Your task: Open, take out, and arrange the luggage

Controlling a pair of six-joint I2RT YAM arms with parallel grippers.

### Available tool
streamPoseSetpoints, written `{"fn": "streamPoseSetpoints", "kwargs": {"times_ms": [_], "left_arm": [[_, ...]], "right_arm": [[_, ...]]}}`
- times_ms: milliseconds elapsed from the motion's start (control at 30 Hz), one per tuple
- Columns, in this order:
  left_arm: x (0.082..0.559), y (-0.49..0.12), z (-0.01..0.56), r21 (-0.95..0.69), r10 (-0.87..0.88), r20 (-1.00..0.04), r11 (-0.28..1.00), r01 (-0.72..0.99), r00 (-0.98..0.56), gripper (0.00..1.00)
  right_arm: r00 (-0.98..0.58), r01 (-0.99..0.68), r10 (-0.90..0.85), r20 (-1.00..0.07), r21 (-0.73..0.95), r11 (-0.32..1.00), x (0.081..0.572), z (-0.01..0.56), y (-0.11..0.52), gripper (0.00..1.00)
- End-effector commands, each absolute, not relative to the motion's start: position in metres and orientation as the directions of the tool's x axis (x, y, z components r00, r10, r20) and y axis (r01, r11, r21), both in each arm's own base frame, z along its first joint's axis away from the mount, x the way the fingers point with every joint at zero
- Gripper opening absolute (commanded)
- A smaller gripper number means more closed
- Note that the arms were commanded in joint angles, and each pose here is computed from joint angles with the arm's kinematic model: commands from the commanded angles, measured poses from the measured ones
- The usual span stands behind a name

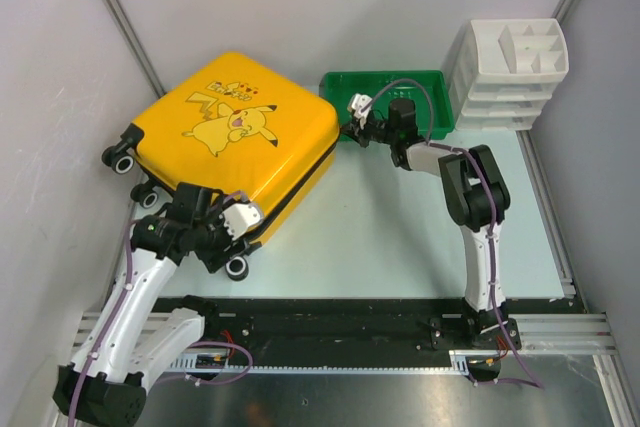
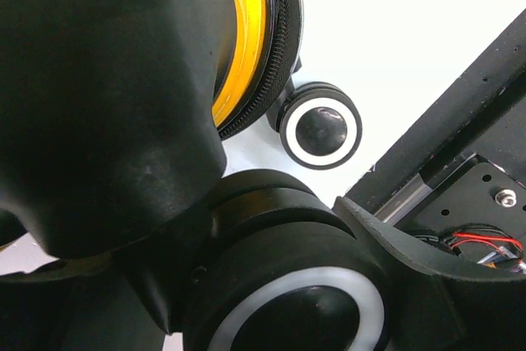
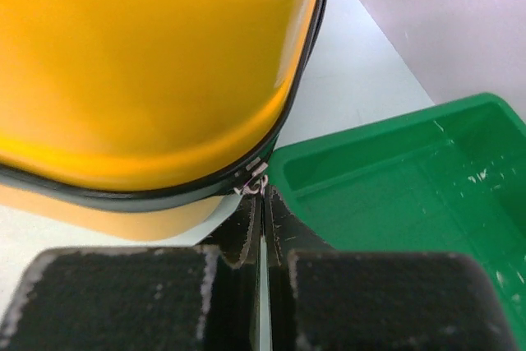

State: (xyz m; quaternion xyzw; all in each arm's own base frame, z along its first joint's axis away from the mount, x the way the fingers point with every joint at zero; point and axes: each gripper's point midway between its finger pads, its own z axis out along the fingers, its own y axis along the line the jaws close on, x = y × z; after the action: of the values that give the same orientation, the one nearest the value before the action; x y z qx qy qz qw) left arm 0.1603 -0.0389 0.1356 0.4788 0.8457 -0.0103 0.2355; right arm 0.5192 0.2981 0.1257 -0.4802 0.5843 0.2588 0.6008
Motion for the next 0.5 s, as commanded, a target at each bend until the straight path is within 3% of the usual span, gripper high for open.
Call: {"fn": "streamPoseSetpoints", "kwargs": {"times_ms": [0,33,67,100,133,167,367,467], "left_arm": [[0.150,-0.037,0.131,0.193,0.848,-0.362,0.475,0.859,-0.387,0.04],[0.156,-0.039,0.141,0.207,0.839,-0.380,0.488,0.848,-0.390,0.13],[0.159,-0.041,0.146,0.203,0.833,-0.388,0.495,0.845,-0.395,0.49],[0.161,-0.046,0.155,0.192,0.811,-0.423,0.517,0.834,-0.405,0.63],[0.169,-0.051,0.174,0.219,0.794,-0.472,0.526,0.822,-0.383,0.86],[0.171,-0.056,0.185,0.225,0.782,-0.503,0.530,0.818,-0.368,0.99],[0.191,-0.056,0.250,0.240,0.647,-0.655,0.668,0.704,-0.390,1.00],[0.219,-0.039,0.290,0.218,0.518,-0.733,0.793,0.568,-0.442,1.00]], "right_arm": [[0.360,-0.722,-0.278,-0.891,-0.455,0.521,0.586,0.182,0.253,0.00],[0.366,-0.738,-0.270,-0.891,-0.455,0.499,0.581,0.181,0.263,0.00],[0.374,-0.763,-0.259,-0.891,-0.454,0.460,0.570,0.178,0.272,0.00],[0.374,-0.778,-0.254,-0.892,-0.451,0.437,0.564,0.176,0.276,0.00],[0.383,-0.798,-0.243,-0.891,-0.452,0.399,0.553,0.179,0.281,0.00],[0.376,-0.818,-0.247,-0.893,-0.445,0.365,0.540,0.167,0.287,0.00],[0.359,-0.872,-0.238,-0.903,-0.415,0.259,0.503,0.159,0.302,0.00],[0.351,-0.881,-0.234,-0.907,-0.405,0.244,0.497,0.159,0.305,0.00]]}}
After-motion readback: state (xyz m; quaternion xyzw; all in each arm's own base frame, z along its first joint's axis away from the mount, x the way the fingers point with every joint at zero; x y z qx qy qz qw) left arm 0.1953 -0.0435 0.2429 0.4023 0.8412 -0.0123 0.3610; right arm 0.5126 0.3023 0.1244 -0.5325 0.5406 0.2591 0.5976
